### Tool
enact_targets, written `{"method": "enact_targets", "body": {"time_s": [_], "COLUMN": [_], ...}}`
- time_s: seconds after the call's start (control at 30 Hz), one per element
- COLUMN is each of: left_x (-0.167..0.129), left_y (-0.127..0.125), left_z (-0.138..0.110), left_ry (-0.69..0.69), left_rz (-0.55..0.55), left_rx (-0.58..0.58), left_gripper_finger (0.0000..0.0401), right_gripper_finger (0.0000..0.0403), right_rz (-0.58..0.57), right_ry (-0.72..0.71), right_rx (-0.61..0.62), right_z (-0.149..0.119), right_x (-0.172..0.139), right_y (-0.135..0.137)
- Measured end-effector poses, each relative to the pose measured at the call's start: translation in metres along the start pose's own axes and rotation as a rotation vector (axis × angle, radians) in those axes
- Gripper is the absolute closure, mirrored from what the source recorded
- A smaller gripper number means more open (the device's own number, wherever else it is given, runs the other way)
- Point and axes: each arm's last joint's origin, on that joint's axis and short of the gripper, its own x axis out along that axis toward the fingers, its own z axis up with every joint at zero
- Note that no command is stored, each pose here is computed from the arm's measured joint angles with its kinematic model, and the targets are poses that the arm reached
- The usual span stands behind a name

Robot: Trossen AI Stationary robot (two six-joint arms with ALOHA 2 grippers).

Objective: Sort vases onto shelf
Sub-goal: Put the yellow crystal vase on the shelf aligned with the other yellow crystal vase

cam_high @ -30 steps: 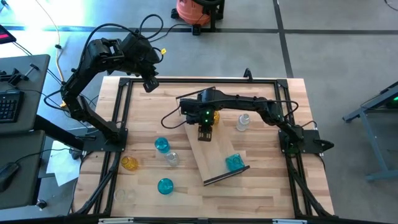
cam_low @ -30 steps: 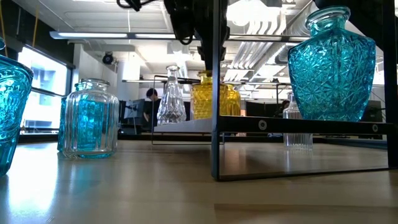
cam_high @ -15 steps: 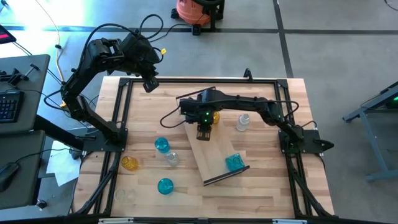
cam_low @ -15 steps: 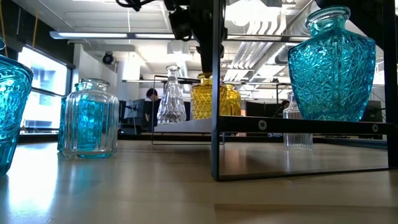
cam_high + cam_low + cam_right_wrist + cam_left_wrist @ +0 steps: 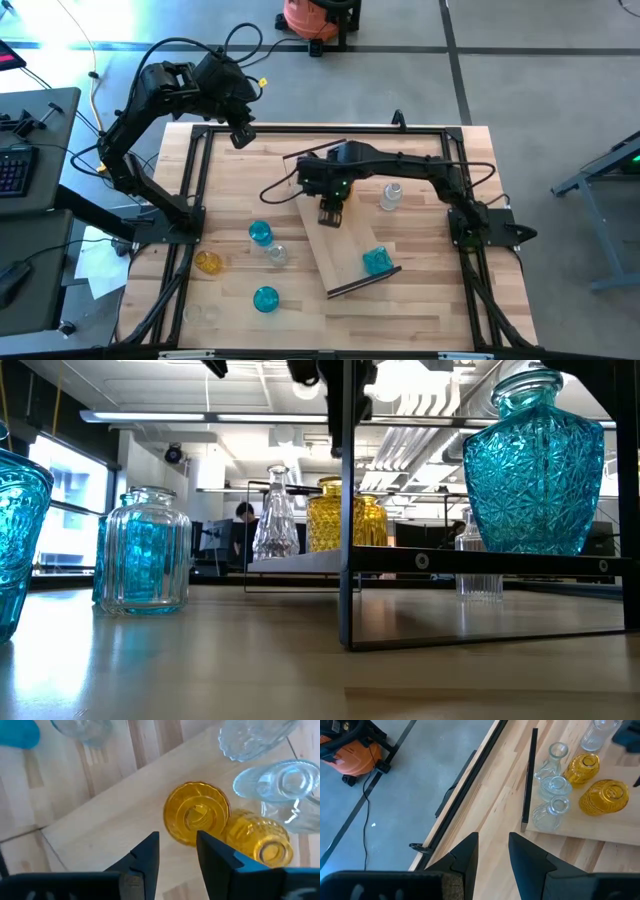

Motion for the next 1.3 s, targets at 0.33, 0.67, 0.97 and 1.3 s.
{"method": "enact_targets", "body": {"time_s": [0.33, 0.67, 0.97, 1.3], "left_x": [-0.001, -0.032, -0.076, -0.084], "left_y": [0.0, 0.01, 0.012, 0.013], "left_z": [-0.001, -0.019, -0.048, -0.055], "left_ry": [-0.003, -0.068, -0.206, -0.23], "left_rz": [-0.001, 0.075, 0.028, 0.018], "left_rx": [0.024, 0.151, 0.129, 0.068], "left_gripper_finger": [0.0299, 0.0299, 0.0299, 0.0299], "right_gripper_finger": [0.0369, 0.0401, 0.0402, 0.0403], "right_rz": [0.019, -0.107, -0.054, -0.027], "right_ry": [-0.024, -0.098, -0.122, -0.082], "right_rx": [0.044, 0.443, 0.7, 0.82], "right_z": [-0.008, -0.012, -0.012, -0.016], "right_x": [0.002, 0.003, 0.003, 0.009], "right_y": [0.043, 0.057, 0.067, 0.076]}}
